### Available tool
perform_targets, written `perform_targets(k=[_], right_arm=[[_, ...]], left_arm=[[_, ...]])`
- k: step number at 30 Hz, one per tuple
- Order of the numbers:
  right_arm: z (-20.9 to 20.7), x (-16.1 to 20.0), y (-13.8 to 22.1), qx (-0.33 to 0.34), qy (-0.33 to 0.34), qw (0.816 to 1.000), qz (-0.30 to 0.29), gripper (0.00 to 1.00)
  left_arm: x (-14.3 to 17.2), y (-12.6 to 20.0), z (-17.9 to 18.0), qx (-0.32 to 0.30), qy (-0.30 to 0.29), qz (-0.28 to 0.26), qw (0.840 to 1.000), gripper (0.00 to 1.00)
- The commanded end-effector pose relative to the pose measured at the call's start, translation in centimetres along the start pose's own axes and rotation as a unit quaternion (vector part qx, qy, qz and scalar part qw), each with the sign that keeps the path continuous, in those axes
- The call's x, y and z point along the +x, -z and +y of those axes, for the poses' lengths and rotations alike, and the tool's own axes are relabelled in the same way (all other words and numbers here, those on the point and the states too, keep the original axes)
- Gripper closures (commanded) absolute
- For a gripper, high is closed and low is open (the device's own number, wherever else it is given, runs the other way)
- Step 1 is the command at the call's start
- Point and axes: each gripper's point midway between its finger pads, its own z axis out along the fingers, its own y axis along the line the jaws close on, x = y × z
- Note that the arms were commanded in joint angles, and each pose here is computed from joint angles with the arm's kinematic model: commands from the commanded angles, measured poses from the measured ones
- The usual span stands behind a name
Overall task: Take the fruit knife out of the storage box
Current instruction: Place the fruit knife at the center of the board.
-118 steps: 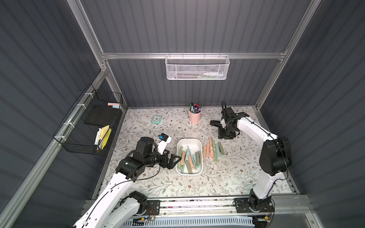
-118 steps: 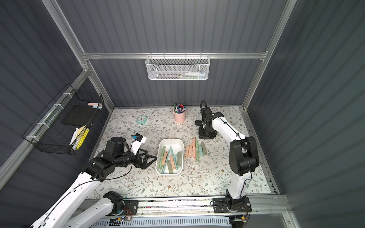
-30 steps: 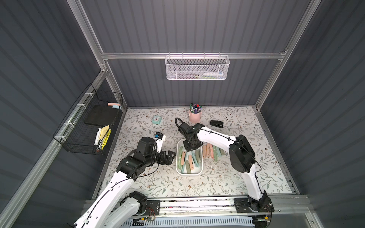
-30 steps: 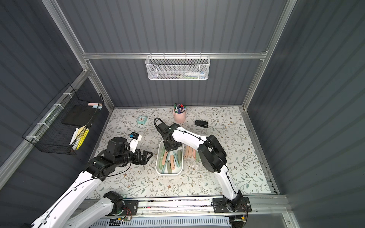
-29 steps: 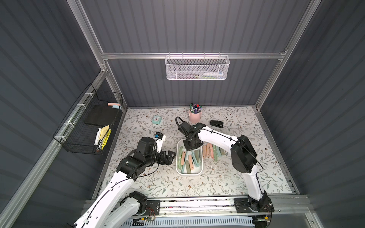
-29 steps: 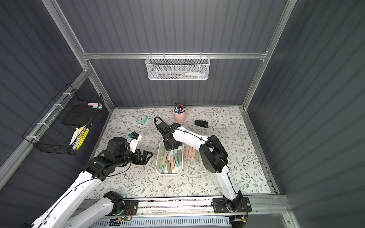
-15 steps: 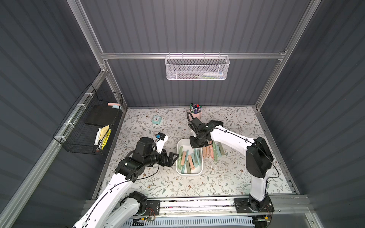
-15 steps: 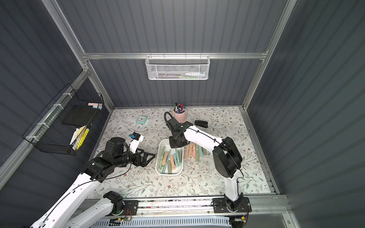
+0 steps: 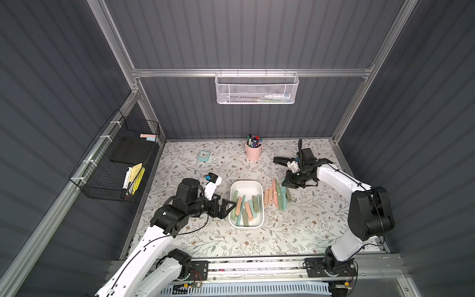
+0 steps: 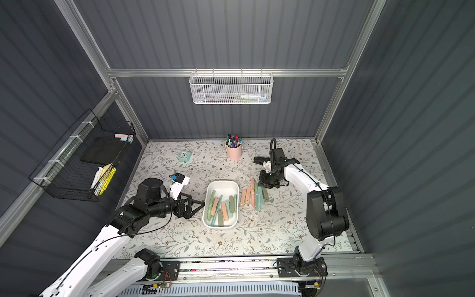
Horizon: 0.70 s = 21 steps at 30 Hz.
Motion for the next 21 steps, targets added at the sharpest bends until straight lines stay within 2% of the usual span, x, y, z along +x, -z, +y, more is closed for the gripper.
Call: perform_targets(k=[1, 8, 21], right_arm=[[-2.2, 0.6, 0.3, -0.002, 0.005, 1.0, 0.018, 0.89], [-6.9, -0.3, -0.6, 0.045, -0.008, 0.998, 0.033, 0.9], [-8.3, -1.7, -4.0, 0.049, -0.022, 0.996, 0.065, 0.91]], left_arm=[[0.1, 0.0, 0.3, -0.004, -0.005, 0.001, 1.0, 0.01], [0.1, 0.1, 0.6, -0.015, -0.005, -0.001, 1.0, 0.01], [0.1, 0.3, 0.8, -0.024, -0.007, -0.004, 1.0, 0.01]])
